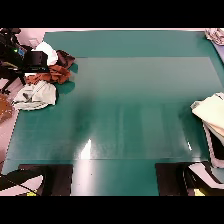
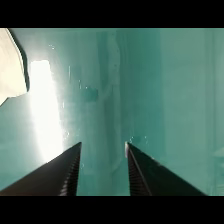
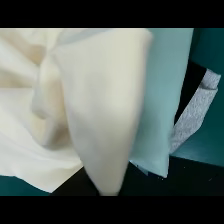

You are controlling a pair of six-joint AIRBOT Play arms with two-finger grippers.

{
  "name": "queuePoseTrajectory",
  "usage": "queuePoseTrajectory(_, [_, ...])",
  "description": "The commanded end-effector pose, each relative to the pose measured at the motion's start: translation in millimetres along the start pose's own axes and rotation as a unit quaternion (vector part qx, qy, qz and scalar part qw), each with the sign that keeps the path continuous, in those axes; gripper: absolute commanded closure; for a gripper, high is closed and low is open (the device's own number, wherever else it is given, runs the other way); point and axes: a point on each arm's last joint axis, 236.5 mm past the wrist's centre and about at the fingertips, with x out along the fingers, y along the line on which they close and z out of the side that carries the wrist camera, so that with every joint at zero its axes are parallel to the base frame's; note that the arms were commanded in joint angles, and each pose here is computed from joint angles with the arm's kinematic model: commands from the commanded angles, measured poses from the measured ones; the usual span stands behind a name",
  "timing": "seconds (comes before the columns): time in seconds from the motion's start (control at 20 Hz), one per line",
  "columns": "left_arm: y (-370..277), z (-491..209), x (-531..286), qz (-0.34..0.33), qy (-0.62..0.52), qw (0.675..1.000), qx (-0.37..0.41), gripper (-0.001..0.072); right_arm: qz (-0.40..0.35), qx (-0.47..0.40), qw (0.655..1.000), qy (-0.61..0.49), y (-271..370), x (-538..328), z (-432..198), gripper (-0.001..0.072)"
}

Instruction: Fold the shirts.

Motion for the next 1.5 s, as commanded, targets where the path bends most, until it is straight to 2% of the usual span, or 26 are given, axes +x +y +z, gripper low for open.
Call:
queuePoseTrajectory(0.0, [0,0,-1,0.0,0.0,1.0,0.0,0.0354,-0.013,0.012,1.0,0.017,-8,32,19,0.0678])
queuePoseTrajectory(0.05, [0,-1,-1,0.0,0.001,1.0,0.0,0.0354,-0.017,0.014,0.999,0.033,-9,42,20,0.0674])
queuePoseTrajectory(0.1, [0,-1,-1,0.0,0.001,1.0,0.0,0.0354,-0.021,0.015,0.999,0.048,-9,51,20,0.0614])
queuePoseTrajectory(0.2, [-3,-1,-1,-0.007,0.001,1.0,0.0,0.0354,-0.028,0.016,0.997,0.069,-10,57,23,0.023])
queuePoseTrajectory(0.25, [-4,0,-1,-0.009,0.0,1.0,0.001,0.0354,-0.028,0.013,0.997,0.071,-7,53,27,0.0205])
queuePoseTrajectory(0.4, [-7,8,-1,-0.015,-0.017,1.0,0.001,0.0354,-0.008,-0.043,0.999,0.006,25,16,56,0.0205])
queuePoseTrajectory(0.5, [-12,17,-2,-0.025,-0.036,0.999,0.001,0.0354,0.018,-0.126,0.989,-0.077,70,-29,78,0.0205])
queuePoseTrajectory(0.7, [-13,23,-2,-0.028,-0.05,0.998,0.001,0.0354,0.0,-0.255,0.936,-0.241,140,-130,88,0.0184])
queuePoseTrajectory(0.8, [-13,23,-2,-0.028,-0.05,0.998,0.007,0.0353,0.068,-0.309,0.907,-0.278,194,-160,63,0.0184])
queuePoseTrajectory(0.9, [-14,28,-3,-0.028,-0.061,0.998,0.018,0.0354,0.17,-0.38,0.863,-0.288,260,-183,13,0.0186])
queuePoseTrajectory(1.0, [-4,34,-10,-0.008,-0.083,0.996,0.017,0.0355,0.255,-0.487,0.789,-0.275,311,-196,-64,0.0189])
queuePoseTrajectory(1.05, [2,35,-18,0.003,-0.101,0.995,0.012,0.0355,0.29,-0.551,0.74,-0.253,325,-197,-115,0.0196])
queuePoseTrajectory(1.1, [6,34,-26,0.008,-0.121,0.993,0.002,0.0356,0.322,-0.596,0.7,-0.229,330,-196,-162,0.0231])
queuePoseTrajectory(1.2, [13,15,-36,0.009,-0.165,0.986,-0.013,0.0356,0.406,-0.657,0.61,-0.179,324,-199,-259,0.0348])
queuePoseTrajectory(1.25, [16,-3,-35,0.005,-0.193,0.981,-0.015,0.0356,0.44,-0.678,0.566,-0.16,310,-197,-300,0.0348])
queuePoseTrajectory(1.35, [27,-53,-18,-0.002,-0.239,0.97,-0.037,0.0356,0.473,-0.688,0.537,-0.123,280,-170,-351,0.0348])
queuePoseTrajectory(1.45, [38,-110,13,-0.013,-0.258,0.964,-0.061,0.0356,0.477,-0.689,0.538,-0.096,249,-123,-378,0.0348])
